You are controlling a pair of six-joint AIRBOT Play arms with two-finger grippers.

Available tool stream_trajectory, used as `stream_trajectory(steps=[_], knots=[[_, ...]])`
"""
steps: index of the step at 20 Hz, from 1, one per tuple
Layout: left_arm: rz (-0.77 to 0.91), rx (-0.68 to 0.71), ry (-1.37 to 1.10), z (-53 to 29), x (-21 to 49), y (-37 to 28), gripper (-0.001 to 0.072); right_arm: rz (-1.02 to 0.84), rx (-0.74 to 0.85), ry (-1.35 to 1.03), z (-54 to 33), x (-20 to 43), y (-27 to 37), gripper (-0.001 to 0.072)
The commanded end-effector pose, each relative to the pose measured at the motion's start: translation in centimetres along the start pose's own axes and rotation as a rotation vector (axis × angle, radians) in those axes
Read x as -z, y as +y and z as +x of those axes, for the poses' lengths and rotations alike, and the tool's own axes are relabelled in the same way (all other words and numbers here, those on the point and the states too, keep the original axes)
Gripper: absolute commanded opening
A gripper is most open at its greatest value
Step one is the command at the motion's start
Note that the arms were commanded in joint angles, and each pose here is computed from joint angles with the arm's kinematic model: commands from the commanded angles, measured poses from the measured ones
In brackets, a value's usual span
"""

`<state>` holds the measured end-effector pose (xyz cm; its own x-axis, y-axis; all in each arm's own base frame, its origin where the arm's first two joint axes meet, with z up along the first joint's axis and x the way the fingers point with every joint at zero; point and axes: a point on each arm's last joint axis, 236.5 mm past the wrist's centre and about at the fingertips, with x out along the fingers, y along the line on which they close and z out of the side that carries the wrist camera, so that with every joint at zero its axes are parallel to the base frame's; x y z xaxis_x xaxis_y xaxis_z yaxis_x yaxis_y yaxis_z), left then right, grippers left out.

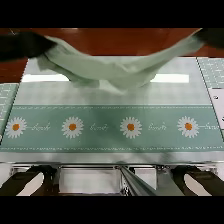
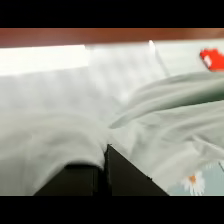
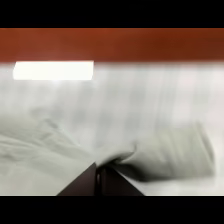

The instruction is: Fold the shirts.

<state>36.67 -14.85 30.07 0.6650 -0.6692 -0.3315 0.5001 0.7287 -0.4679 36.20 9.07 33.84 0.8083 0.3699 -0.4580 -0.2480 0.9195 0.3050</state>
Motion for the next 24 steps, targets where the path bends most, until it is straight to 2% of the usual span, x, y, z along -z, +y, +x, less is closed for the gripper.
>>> stream_trajectory(steps=[1,7,10,13,16,20,24], knots=[[0.164,0.001,-0.137,-7.1,-4.3,-6.4,0.0022,-0.133,-0.007,-0.273,-12.6,-4.8,4.9,0.0034],[0.344,-0.135,-0.226,-16.5,-3.0,-12.9,0.0022,-0.206,0.059,-0.426,-24.3,-1.3,6.8,0.0034],[0.334,-0.125,-0.21,-18.1,-1.0,-14.6,0.0022,-0.208,0.06,-0.396,-25.3,0.5,7.1,0.0034],[0.286,-0.122,-0.081,-16.5,1.8,-12.8,0.0022,-0.196,0.062,-0.339,-24.2,1.5,6.6,0.0034],[0.124,-0.116,0.074,-12.2,5.8,-8.0,0.0022,-0.163,0.073,-0.244,-20.6,2.9,5.0,0.0034],[-0.145,-0.073,0.253,-3.8,13.4,0.0,0.0022,-0.068,0.109,0.006,-10.5,7.2,0.3,0.0034],[-0.252,-0.124,0.317,4.8,17.2,7.1,0.0022,0.017,0.265,0.198,1.3,9.7,-7.9,0.0032]])
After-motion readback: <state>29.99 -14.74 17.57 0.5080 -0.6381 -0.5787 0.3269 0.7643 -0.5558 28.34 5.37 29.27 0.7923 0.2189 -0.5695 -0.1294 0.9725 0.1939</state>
